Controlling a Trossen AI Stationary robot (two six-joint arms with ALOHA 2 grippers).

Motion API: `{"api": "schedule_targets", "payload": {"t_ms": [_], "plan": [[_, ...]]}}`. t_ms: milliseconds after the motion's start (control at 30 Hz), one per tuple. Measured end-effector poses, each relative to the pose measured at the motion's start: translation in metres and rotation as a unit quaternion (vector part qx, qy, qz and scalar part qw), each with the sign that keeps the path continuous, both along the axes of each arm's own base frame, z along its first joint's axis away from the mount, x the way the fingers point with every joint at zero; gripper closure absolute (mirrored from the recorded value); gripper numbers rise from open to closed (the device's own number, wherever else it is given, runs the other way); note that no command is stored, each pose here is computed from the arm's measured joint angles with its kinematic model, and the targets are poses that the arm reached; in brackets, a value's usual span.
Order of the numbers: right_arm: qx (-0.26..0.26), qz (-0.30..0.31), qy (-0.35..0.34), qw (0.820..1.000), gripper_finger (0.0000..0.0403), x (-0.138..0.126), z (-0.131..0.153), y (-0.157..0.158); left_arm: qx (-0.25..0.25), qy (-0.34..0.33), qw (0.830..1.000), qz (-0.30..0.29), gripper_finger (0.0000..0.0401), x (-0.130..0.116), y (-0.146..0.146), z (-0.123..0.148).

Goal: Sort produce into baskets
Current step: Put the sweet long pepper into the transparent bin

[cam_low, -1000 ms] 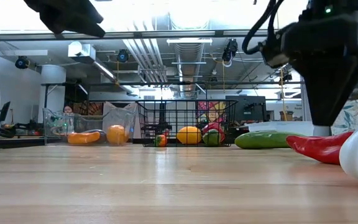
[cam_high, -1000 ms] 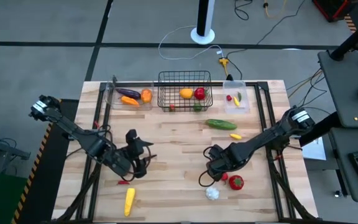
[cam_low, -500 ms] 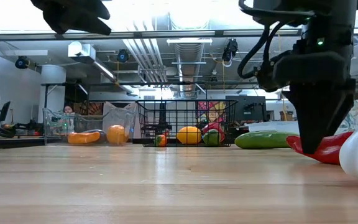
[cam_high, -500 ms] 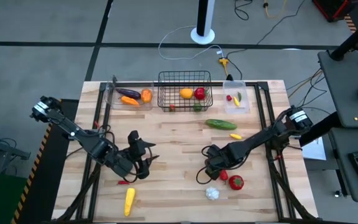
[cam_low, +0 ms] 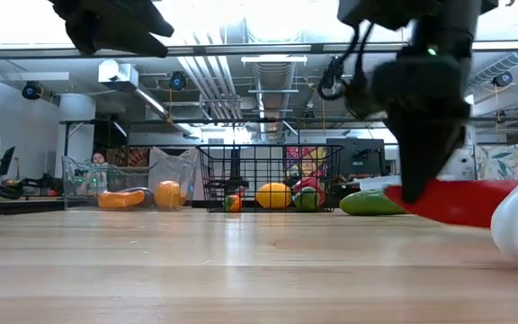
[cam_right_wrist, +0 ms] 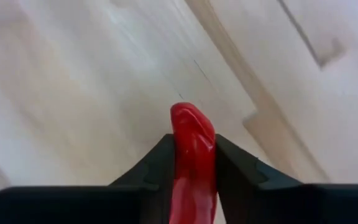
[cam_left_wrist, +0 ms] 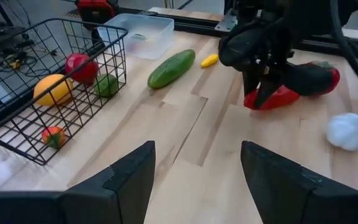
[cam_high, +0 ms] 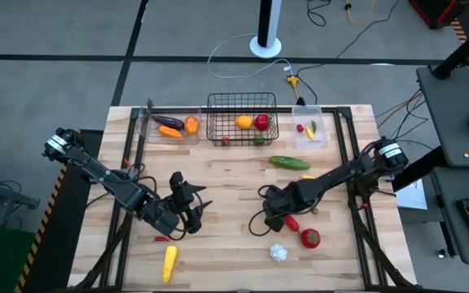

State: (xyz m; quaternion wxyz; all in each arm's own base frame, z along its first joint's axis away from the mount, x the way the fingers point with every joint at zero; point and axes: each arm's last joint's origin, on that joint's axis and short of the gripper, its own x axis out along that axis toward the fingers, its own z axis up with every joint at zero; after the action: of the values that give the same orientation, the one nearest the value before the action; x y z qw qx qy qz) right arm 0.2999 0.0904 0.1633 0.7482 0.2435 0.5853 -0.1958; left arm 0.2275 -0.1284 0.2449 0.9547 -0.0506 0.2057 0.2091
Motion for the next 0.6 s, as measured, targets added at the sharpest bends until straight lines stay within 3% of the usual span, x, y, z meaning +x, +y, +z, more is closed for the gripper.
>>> {"api": "schedule_targets", "payload": {"t_ms": [167,300,467,600], "plan": [[-0.013,0.046,-0.047,0.998,0.0336,0.016,0.021,-0.004,0.003,-0.015,1.000,0.016,0.0181,0.000,0.000,0.001],[-0.031,0.095,-0.138,0.985,0.0328,0.032,0.041,-0.006,0.004,-0.041,0.999,0.027,0.0181,0.001,0.001,-0.002],[-0.051,0.155,-0.265,0.950,0.0327,0.046,0.066,-0.005,-0.024,-0.072,0.996,-0.037,0.0181,0.001,-0.002,-0.019],[-0.081,0.199,-0.354,0.910,0.0330,0.049,0.091,-0.004,-0.059,-0.143,0.982,-0.106,0.0181,-0.004,-0.002,-0.029]]}}
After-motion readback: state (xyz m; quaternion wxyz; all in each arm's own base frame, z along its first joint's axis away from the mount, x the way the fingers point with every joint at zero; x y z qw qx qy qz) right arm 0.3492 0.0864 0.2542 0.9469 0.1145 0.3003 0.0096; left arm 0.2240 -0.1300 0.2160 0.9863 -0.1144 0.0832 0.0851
